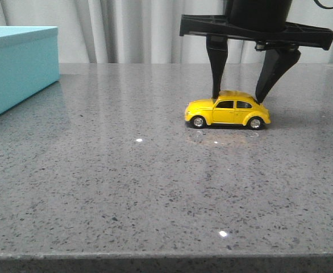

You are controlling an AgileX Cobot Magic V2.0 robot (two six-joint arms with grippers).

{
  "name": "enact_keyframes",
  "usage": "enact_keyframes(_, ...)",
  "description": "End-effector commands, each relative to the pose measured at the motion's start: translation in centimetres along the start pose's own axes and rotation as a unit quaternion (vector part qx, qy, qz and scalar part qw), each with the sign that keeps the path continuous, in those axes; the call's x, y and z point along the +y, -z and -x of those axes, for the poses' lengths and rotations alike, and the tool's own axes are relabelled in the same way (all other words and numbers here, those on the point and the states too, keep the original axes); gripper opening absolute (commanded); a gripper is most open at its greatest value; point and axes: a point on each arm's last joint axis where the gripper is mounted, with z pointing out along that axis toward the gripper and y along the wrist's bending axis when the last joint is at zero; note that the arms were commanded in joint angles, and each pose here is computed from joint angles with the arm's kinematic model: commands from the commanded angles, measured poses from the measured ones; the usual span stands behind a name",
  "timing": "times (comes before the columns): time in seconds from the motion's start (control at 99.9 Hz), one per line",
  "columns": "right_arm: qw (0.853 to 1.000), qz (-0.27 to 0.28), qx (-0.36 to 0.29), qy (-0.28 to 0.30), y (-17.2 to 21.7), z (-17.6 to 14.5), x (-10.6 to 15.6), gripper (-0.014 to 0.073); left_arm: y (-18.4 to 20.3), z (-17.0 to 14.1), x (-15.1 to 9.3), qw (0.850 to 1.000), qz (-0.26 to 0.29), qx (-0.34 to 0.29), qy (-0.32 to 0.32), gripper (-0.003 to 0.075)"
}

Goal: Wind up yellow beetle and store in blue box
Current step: 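Lower the right gripper onto the yellow beetle and grasp its roof, then drag the beetle backward with the right gripper toward the blue box, release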

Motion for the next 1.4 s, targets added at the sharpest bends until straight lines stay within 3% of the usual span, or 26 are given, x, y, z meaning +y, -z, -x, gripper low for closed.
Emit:
enact_keyframes(0.0,0.999,0.003,-0.031,0.008,1.6,0.4,0.0,0.0436,0.0,1.9,-0.1,0.998,-0.002,-0.056,0.008,0.0346)
enact_keyframes(0.27,0.999,-0.029,-0.024,-0.013,0.8,0.6,-2.9,0.0436,0.0,1.9,-0.1,0.998,-0.002,-0.056,0.008,0.0346)
enact_keyframes(0.53,0.993,-0.108,-0.04,-0.004,1.1,1.2,-7.0,0.0436,0.0,1.9,-0.1,0.998,-0.002,-0.055,0.008,0.0346)
enact_keyframes(0.75,0.992,-0.12,-0.042,-0.001,1.2,1.7,-8.3,0.0436,0.0,1.8,-0.1,0.999,-0.002,-0.05,0.008,0.0346)
enact_keyframes(0.891,0.992,-0.105,-0.065,0.005,2.4,1.7,-7.9,0.0436,0.0,1.8,-0.1,0.999,-0.002,-0.05,0.008,0.0346)
enact_keyframes(0.991,0.99,-0.073,-0.118,0.006,5.6,1.8,-7.3,0.0436,0.0,1.8,-0.1,0.999,-0.002,-0.05,0.008,0.0346)
enact_keyframes(1.131,0.98,-0.025,-0.199,0.006,10.8,1.0,-7.3,0.0436,0.0,1.8,-0.1,0.999,-0.002,-0.05,0.008,0.0346)
enact_keyframes(1.391,0.962,0.012,-0.272,0.003,16.4,-1.6,-8.4,0.0436,0.0,1.8,-0.1,0.999,-0.002,-0.05,0.008,0.0346)
